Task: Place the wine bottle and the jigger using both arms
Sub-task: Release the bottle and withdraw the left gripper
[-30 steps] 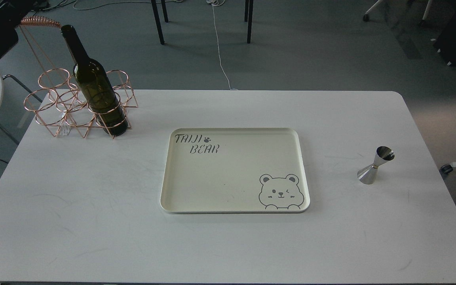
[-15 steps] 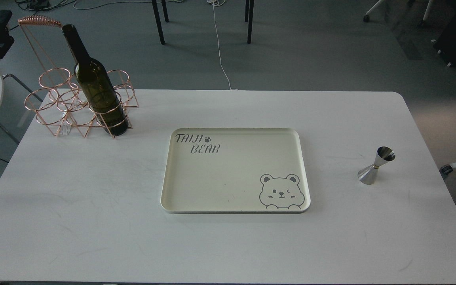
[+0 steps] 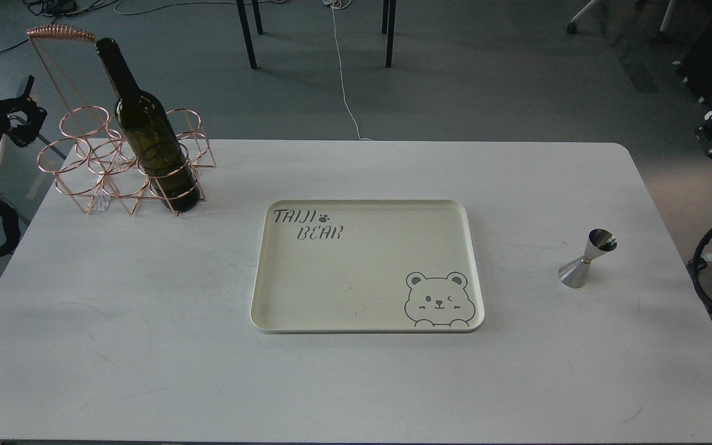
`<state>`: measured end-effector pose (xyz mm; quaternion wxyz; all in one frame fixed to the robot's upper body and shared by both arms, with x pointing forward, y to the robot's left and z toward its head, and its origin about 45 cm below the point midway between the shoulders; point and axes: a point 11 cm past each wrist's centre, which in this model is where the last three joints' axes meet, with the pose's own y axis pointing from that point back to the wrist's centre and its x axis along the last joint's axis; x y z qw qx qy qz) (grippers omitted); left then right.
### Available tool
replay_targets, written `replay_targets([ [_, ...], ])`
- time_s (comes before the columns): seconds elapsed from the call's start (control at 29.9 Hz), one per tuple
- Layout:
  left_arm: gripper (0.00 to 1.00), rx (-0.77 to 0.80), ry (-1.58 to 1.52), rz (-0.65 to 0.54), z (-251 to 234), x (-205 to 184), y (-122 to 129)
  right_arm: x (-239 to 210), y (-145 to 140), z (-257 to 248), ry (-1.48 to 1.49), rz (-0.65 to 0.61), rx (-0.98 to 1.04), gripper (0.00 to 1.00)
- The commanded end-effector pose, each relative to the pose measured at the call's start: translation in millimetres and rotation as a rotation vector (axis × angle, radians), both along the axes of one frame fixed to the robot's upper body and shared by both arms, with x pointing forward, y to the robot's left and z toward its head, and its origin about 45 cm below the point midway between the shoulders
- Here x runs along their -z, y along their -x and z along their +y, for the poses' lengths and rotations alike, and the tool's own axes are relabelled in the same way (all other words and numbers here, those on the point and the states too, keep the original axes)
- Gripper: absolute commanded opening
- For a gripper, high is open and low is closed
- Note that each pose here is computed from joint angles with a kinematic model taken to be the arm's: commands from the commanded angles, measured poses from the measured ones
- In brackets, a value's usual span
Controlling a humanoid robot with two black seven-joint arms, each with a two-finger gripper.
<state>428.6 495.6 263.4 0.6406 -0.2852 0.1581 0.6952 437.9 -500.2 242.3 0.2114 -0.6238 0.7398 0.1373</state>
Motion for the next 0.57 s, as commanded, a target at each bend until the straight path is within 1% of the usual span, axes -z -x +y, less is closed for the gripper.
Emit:
replay_targets([
  [0.0, 0.98, -0.025, 0.068, 0.002, -0.6, 13.4, 2.3, 10.4, -1.3, 9.1, -0.035, -0.002, -0.021, 0.99],
  [0.2, 0.98, -0.049, 0.101, 0.025, -3.6, 30.1, 2.1, 20.1, 0.2, 10.7, -0.032, 0.016, -0.013, 0.99],
  [0.53, 0.98, -0.031, 0.087, 0.033, -8.4, 29.8, -0.9, 16.6, -2.3, 13.6, -0.018, 0.015, -0.032, 0.99],
])
